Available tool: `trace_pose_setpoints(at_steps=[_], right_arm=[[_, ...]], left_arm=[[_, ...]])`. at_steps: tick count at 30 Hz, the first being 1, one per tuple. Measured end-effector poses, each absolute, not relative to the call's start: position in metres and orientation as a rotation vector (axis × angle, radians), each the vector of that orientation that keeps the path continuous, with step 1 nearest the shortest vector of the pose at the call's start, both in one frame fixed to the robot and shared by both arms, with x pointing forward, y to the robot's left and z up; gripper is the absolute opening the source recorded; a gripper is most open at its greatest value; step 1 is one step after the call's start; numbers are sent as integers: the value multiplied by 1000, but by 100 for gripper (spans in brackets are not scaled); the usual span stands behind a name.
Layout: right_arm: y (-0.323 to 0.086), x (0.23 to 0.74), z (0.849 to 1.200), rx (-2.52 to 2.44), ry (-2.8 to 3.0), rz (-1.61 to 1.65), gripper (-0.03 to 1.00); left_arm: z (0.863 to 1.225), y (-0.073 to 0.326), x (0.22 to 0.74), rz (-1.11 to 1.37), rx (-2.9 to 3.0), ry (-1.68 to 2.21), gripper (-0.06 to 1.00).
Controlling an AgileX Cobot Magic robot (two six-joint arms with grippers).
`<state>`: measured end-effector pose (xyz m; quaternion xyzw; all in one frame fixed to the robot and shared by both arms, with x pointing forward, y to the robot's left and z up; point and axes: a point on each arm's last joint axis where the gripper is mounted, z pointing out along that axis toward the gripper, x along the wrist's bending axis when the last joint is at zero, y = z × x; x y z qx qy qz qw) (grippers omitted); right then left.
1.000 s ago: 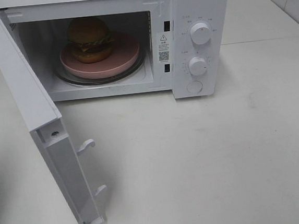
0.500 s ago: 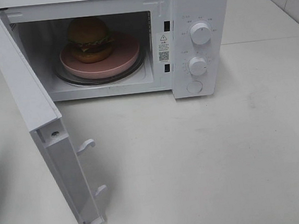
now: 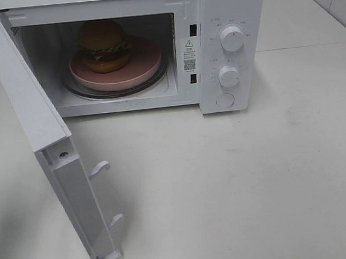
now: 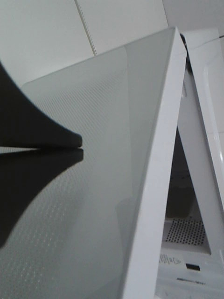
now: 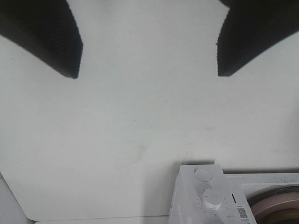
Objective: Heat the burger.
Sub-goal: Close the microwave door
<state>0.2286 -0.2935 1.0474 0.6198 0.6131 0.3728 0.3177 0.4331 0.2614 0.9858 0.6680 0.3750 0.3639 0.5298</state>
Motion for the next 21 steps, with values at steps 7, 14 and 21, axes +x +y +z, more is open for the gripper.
trace_pose_setpoints(at_steps=[7,14,21], right_arm=[[-294,229,1047,1631,1613,981,76],[-294,229,1047,1631,1613,981,76],[-294,229,1047,1631,1613,981,76]], left_arm=[[979,257,438,813,1583,861,0],[974,235,442,767,1609,830,0],[965,218,444,703,1618,850,0]])
